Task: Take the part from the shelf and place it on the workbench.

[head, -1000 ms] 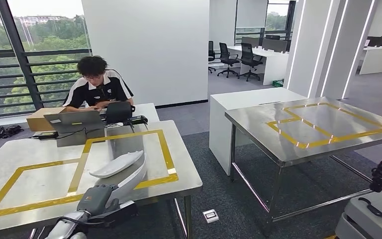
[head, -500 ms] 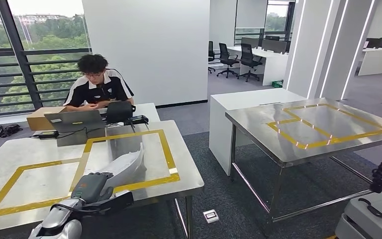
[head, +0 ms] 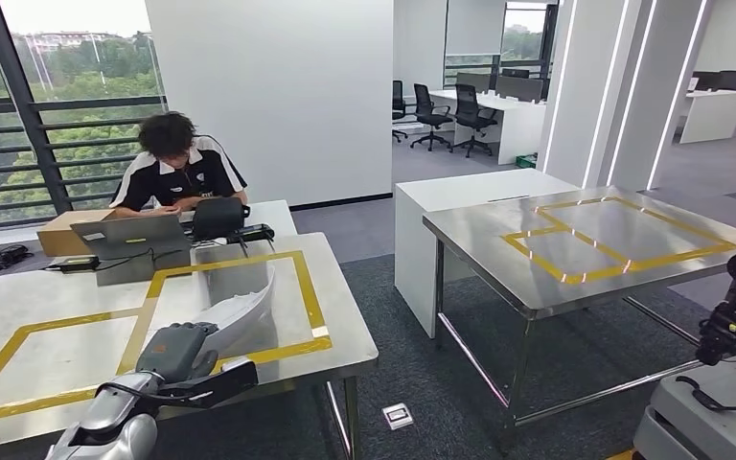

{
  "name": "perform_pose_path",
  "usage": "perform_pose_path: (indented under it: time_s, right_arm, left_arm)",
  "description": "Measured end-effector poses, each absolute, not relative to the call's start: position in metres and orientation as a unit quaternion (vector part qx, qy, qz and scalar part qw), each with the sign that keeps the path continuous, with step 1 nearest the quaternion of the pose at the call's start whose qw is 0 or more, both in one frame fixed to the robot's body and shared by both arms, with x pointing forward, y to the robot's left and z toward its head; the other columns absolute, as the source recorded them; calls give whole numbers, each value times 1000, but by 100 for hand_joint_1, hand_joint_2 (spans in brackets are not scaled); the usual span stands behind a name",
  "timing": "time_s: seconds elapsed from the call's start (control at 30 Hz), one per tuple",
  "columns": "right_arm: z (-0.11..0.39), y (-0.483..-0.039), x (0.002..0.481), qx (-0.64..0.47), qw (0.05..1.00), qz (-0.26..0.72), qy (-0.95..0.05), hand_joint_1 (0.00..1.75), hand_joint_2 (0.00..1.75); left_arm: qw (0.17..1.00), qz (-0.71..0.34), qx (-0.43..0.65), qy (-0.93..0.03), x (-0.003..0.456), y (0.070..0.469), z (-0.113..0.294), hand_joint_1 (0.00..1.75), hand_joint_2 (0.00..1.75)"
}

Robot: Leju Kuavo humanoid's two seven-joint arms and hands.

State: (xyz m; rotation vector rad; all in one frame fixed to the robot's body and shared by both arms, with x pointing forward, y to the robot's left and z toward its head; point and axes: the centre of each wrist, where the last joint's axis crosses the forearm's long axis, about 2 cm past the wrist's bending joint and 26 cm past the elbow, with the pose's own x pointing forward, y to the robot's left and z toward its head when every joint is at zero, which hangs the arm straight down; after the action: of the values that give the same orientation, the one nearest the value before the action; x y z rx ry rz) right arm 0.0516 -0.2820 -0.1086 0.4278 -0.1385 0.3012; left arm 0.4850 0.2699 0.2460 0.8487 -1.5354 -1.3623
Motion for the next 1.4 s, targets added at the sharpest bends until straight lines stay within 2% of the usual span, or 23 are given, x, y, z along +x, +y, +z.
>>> perform_pose_path:
  time_s: [0.83, 1.4]
  right_arm:
    - [-109, -280, 45, 213, 964, 148, -61, 0, 0]
    - [-110, -279, 42, 214, 964, 146, -62, 0, 0]
  left_arm:
    - [451, -555, 351, -604, 485, 277, 245, 175, 175]
    - [470, -561, 373, -570, 481, 302, 233, 175, 175]
